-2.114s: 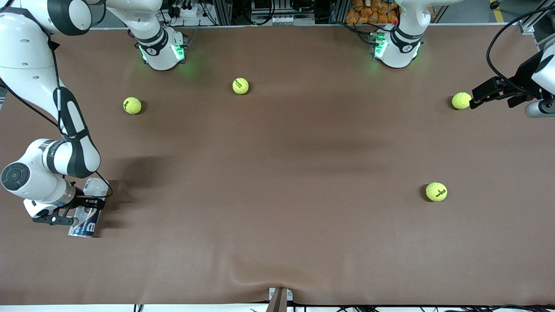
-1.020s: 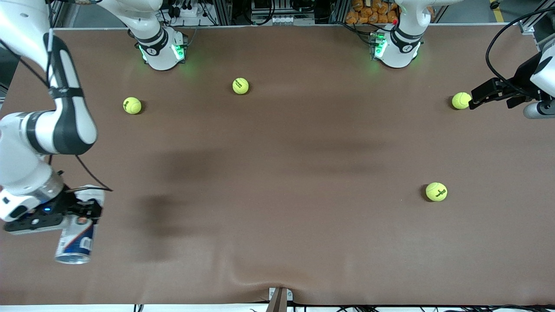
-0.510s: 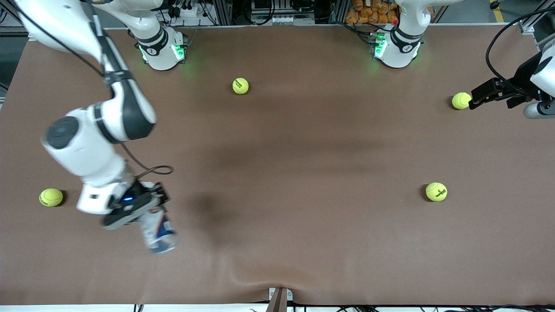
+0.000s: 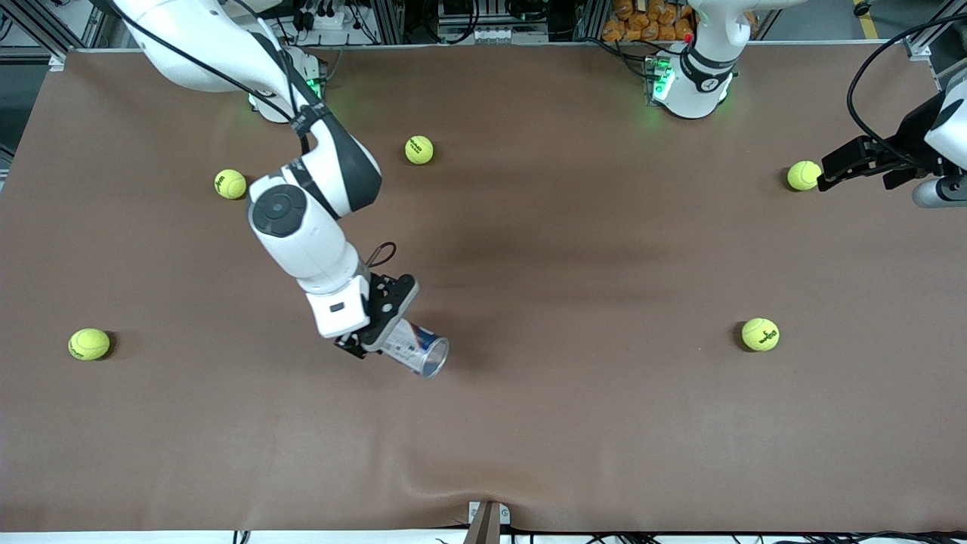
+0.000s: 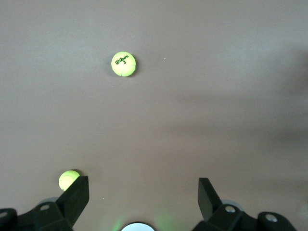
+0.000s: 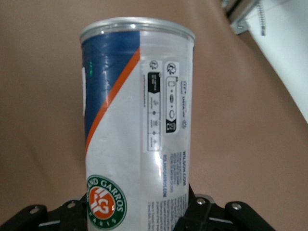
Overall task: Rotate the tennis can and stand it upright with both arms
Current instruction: 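Lift the can with the right gripper and carry it to mid-table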
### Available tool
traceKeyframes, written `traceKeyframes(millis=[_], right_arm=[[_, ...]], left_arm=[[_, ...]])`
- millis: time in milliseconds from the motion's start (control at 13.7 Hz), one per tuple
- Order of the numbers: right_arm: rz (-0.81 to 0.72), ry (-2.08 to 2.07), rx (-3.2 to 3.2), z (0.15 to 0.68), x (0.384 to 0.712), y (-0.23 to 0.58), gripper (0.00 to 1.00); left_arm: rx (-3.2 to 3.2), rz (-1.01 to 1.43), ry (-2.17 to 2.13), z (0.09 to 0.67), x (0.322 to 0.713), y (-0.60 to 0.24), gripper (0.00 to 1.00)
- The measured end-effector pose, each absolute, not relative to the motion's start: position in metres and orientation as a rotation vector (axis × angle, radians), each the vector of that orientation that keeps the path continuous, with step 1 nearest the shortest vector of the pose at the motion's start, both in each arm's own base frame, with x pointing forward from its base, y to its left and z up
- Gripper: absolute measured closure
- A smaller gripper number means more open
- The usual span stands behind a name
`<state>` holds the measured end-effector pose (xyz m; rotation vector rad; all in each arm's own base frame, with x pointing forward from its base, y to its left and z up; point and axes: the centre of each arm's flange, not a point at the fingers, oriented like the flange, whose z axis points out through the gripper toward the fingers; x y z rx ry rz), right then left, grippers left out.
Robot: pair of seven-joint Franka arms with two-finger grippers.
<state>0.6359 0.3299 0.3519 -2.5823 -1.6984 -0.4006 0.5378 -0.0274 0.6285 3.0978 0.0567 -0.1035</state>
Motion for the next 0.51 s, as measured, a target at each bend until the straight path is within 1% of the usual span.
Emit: traceKeyframes(millis=[364,510], right_arm=[[-0.295,-2.086,-2.307,0.306,0.616,0.358,0.37],[-0.248,-2.159,-2.233,0.285,0.611,0.363,0.38]], left_arm=[[3.084,-0.113,0.012,0.626,0.538,-0.027,0.0],[3.073,-0.125,0.016,0.625,0.538,-0.026,0.0]])
